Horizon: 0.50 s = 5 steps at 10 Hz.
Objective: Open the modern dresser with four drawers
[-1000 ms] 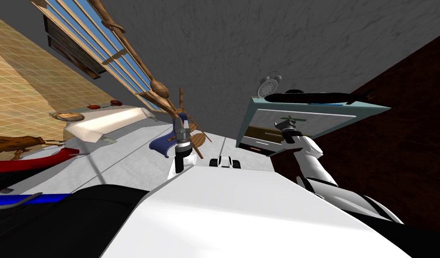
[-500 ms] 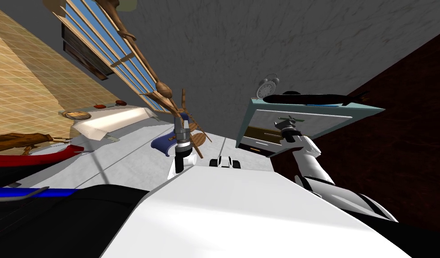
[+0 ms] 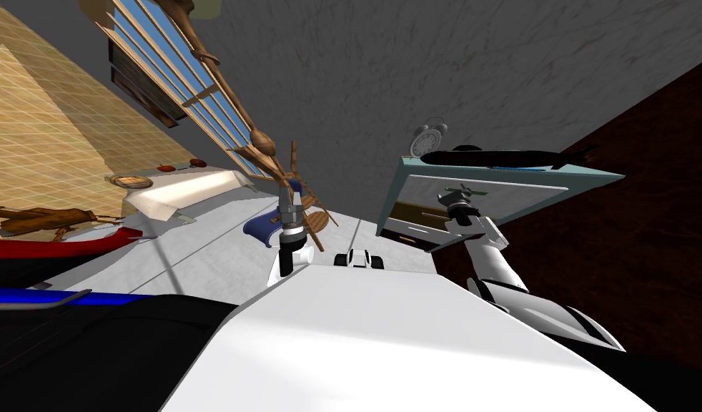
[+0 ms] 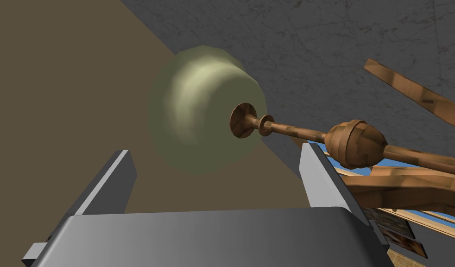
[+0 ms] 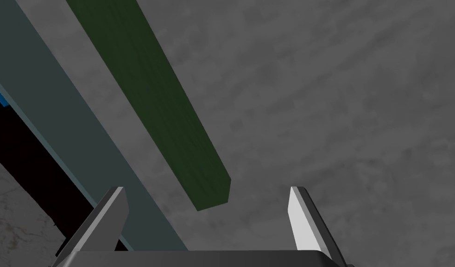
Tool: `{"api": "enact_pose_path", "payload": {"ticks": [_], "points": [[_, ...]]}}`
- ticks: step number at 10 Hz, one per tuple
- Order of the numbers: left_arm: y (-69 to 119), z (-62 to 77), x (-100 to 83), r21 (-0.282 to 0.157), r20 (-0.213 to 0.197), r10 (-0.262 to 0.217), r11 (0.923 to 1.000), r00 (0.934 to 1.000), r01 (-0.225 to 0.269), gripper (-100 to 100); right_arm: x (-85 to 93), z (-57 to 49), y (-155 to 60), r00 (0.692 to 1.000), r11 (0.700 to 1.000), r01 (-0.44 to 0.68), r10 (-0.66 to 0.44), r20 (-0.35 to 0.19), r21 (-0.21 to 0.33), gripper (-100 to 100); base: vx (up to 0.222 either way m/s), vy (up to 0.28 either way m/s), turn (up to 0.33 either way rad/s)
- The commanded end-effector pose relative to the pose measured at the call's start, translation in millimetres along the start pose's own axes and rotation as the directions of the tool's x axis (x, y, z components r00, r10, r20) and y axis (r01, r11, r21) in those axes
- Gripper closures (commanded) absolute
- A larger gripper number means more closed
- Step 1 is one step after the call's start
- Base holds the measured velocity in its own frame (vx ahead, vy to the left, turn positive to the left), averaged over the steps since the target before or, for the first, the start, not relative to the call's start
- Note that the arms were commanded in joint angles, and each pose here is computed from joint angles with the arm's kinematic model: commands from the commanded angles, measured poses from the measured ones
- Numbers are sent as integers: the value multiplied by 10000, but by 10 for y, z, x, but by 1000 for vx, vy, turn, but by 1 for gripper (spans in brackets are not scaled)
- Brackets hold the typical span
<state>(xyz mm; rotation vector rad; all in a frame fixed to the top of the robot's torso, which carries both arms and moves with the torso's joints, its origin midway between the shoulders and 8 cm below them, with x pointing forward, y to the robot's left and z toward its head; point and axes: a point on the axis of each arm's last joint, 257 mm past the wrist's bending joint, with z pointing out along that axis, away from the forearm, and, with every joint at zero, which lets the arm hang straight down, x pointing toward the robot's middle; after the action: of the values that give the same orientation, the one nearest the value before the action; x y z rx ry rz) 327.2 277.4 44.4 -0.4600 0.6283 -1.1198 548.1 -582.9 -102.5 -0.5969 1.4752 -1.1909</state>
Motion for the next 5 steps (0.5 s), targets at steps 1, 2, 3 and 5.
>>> {"api": "enact_pose_path", "payload": {"ticks": [1, 2, 3, 5], "points": [[0, 0, 0, 0, 0, 0, 10000, 10000, 0, 0, -10, 17, 2, 9999, 10000, -53, 53, -102, 21, -100, -14, -27, 40], [0, 0, 0, 0, 0, 0, 10000, 10000, 0, 0, -10, 17, 3, 9999, 9999, 118, -118, -101, 17, -100, -14, -25, 26], [0, 0, 0, 0, 0, 0, 10000, 10000, 0, 0, -10, 17, 3, 9998, 9998, 184, -183, -101, 16, -100, -7, -13, -4], [0, 0, 0, 0, 0, 0, 10000, 10000, 0, 0, -19, 28, 8, 9997, 9998, 186, -185, -160, 15, -100, -10, -20, 35]]}}
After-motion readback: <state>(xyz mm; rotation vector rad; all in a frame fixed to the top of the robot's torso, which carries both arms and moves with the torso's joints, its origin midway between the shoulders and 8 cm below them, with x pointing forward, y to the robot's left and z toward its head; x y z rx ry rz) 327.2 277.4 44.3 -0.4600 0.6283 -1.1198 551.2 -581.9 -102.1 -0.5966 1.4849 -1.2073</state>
